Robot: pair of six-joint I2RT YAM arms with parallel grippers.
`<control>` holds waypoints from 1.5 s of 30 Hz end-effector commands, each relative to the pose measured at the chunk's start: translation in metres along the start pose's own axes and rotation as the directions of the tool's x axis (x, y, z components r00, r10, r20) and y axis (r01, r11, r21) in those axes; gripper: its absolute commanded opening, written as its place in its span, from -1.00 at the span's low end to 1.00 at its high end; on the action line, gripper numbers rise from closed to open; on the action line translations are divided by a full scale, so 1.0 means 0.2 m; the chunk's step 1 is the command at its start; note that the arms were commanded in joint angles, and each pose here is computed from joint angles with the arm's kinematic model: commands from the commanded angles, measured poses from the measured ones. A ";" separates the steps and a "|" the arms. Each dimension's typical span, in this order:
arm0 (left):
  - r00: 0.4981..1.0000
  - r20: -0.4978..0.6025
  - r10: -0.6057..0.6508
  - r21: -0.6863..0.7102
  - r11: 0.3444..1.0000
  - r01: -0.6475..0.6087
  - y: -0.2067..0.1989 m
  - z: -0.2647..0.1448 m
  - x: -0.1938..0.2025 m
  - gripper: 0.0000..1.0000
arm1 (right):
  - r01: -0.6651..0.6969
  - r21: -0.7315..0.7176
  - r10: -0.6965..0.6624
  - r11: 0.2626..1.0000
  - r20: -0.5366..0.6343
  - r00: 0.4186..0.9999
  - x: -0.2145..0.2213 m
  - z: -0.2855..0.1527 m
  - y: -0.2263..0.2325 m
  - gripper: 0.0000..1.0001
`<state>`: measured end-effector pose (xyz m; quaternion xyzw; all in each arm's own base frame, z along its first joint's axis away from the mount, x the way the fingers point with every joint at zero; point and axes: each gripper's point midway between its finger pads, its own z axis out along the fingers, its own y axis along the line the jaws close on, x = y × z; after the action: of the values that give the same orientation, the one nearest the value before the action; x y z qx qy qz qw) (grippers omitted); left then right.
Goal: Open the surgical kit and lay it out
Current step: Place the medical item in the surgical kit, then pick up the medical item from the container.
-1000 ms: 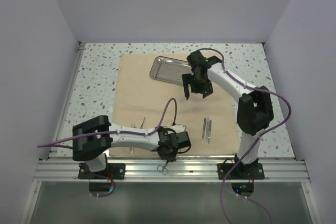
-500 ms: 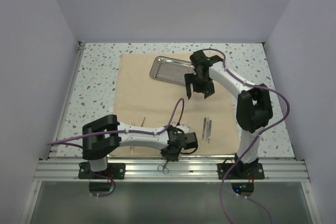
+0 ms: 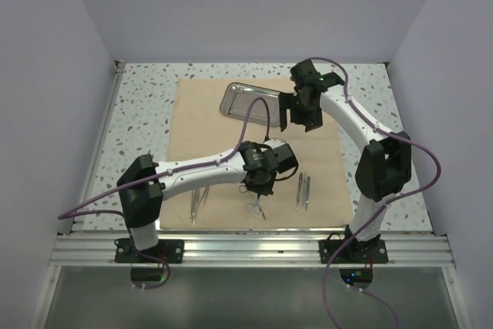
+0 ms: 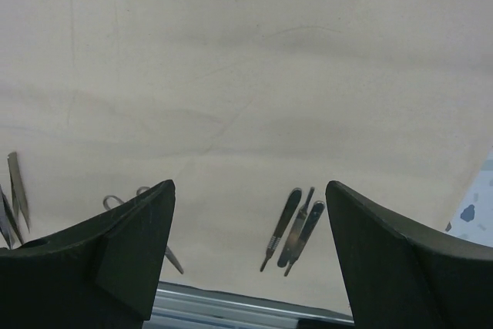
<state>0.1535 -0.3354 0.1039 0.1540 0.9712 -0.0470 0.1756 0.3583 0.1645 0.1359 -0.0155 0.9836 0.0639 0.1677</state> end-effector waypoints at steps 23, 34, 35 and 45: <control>0.999 -0.018 0.040 0.057 0.998 -0.039 0.14 0.12 -0.20 0.77 | -0.067 -0.136 0.099 0.988 0.238 0.966 -0.62 -0.23 0.22 0.68; 0.943 0.291 -0.162 -0.017 0.985 0.174 0.70 -0.54 -0.59 0.96 | 0.013 -0.372 0.128 0.928 0.352 0.927 -0.94 0.10 0.71 0.66; 0.937 0.304 -0.171 -0.068 0.977 0.201 0.80 -0.57 -0.59 0.96 | 0.021 -0.365 0.120 0.931 0.362 0.925 -0.94 0.15 0.75 0.66; 0.902 0.370 -0.224 -0.114 0.952 0.283 1.10 -0.74 -0.43 0.98 | 0.087 -0.310 0.069 0.947 0.461 0.885 -0.85 0.47 1.16 0.61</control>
<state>0.2640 -0.1508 0.2699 -0.0109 0.9318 -0.0448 0.3602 0.5203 0.3868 0.1104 -0.0403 0.9174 0.2222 0.3276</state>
